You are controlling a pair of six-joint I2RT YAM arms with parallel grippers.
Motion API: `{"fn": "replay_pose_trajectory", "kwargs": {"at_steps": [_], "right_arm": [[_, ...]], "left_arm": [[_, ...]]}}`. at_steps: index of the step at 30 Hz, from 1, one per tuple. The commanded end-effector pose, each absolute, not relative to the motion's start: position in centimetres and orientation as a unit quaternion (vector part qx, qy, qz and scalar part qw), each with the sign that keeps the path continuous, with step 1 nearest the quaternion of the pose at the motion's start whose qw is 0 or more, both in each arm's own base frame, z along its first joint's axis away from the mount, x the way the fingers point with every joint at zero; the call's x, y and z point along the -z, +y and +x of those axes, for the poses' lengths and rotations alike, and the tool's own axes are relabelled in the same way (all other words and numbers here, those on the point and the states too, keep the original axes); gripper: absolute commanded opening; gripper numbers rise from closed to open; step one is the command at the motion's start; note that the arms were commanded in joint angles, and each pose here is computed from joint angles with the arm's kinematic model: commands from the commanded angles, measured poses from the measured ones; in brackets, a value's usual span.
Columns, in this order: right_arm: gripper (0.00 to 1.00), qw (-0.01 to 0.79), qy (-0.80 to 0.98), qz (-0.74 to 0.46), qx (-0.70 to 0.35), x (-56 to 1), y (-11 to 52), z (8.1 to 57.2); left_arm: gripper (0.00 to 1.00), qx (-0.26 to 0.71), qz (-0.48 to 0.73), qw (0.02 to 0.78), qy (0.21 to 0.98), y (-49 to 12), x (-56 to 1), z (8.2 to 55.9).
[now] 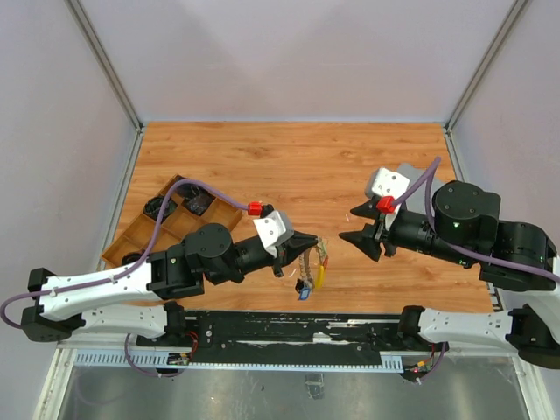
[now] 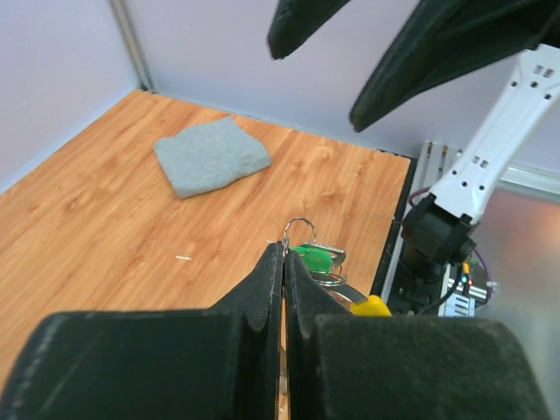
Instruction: Put the keys on the keyring
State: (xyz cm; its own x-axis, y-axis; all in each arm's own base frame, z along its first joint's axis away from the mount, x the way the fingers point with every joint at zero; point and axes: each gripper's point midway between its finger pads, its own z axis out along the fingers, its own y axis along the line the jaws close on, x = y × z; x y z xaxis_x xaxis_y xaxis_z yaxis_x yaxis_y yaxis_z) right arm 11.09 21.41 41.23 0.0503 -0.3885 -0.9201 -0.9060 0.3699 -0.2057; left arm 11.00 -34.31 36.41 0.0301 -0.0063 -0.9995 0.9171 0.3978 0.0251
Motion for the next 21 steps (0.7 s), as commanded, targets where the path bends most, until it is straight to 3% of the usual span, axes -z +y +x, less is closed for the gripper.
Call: {"fn": "replay_pose_trajectory", "kwargs": {"at_steps": [1, 13, 21], "right_arm": [[0.52, 0.547, 0.713, -0.361, -0.248, -41.7, 20.7, 13.9], [0.48, 0.426, 0.717, -0.276, -0.477, -40.0, 24.5, 14.6], [0.44, 0.389, 0.712, -0.265, -0.521, -38.4, 26.1, 14.2]], "left_arm": [[0.00, 0.391, 0.329, 0.625, 0.590, -33.2, -38.2, 12.8], [0.01, 0.389, 0.290, 0.640, 0.596, -31.4, -38.2, 14.6], [0.00, 0.397, 0.286, 0.646, 0.586, -31.2, -38.8, 14.4]]}}
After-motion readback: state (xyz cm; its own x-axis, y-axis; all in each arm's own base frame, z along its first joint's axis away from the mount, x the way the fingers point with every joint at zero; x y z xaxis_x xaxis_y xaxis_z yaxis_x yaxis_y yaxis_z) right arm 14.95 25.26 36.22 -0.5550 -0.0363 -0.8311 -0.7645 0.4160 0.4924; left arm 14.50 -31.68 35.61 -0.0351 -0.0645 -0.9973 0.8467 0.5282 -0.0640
